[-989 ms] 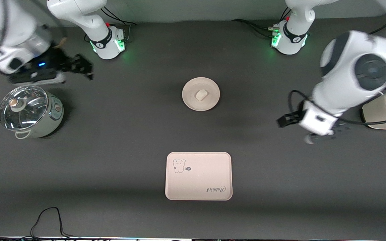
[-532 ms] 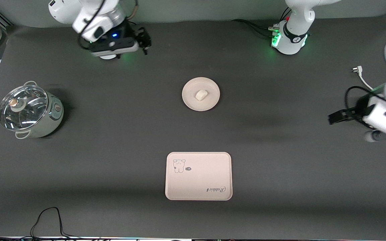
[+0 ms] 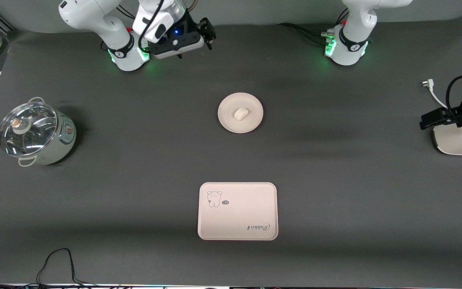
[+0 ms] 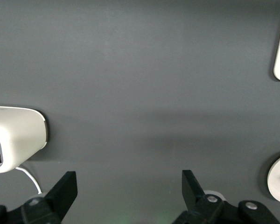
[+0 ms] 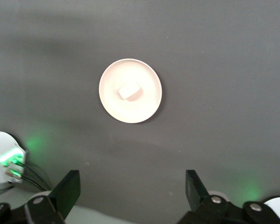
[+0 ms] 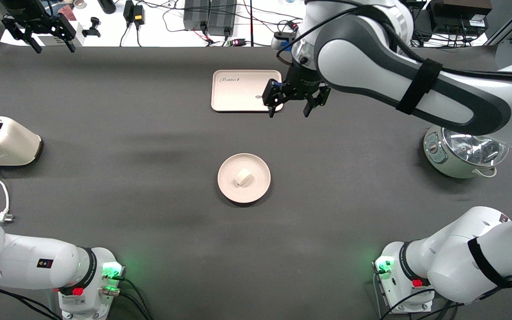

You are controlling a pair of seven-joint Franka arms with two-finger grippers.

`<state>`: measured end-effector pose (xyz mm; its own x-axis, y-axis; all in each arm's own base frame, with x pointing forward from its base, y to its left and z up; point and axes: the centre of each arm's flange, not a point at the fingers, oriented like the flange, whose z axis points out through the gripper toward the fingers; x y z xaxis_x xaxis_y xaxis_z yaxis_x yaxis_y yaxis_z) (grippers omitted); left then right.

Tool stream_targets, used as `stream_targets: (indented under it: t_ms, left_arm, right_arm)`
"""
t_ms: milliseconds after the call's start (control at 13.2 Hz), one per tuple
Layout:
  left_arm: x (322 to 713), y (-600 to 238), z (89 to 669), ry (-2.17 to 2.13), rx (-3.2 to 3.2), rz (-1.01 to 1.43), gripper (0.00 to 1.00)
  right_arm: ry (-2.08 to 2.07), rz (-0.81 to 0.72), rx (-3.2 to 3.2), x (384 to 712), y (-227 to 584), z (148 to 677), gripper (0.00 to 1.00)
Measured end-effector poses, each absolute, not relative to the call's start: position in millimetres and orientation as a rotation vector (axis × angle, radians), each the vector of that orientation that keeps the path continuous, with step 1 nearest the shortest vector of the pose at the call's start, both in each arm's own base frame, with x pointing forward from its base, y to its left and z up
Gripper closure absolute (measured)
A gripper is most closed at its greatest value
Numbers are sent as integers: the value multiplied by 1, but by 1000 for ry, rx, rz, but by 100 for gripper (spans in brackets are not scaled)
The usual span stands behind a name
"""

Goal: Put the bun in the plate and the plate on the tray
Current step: 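Lower the right gripper to the plate rim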

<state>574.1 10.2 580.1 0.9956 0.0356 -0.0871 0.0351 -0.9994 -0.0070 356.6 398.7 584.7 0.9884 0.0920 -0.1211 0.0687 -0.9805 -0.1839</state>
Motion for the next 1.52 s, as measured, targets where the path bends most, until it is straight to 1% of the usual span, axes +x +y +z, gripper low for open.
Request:
stream_targets:
  t_ms: [228,380,684,1141,1293,1521]
  left_arm:
    - [570,9,590,-51,-3136,113,0]
    - [567,10,597,-52,-3138,94,0]
    - [565,7,601,-41,-3139,81,0]
    - [567,4,601,-18,-3140,69,0]
    - [567,3,602,-15,-3150,68,0]
    - [567,-5,603,4,-3159,66,0]
  right_arm:
    - [6,211,-2966,350,406,570,0]
    - [37,219,-2974,351,404,549,0]
    - [98,176,-2962,354,400,488,0]
    - [109,88,-2951,332,405,379,0]
    - [116,53,-2946,329,407,342,0]
    - [118,5,-2937,322,406,303,0]
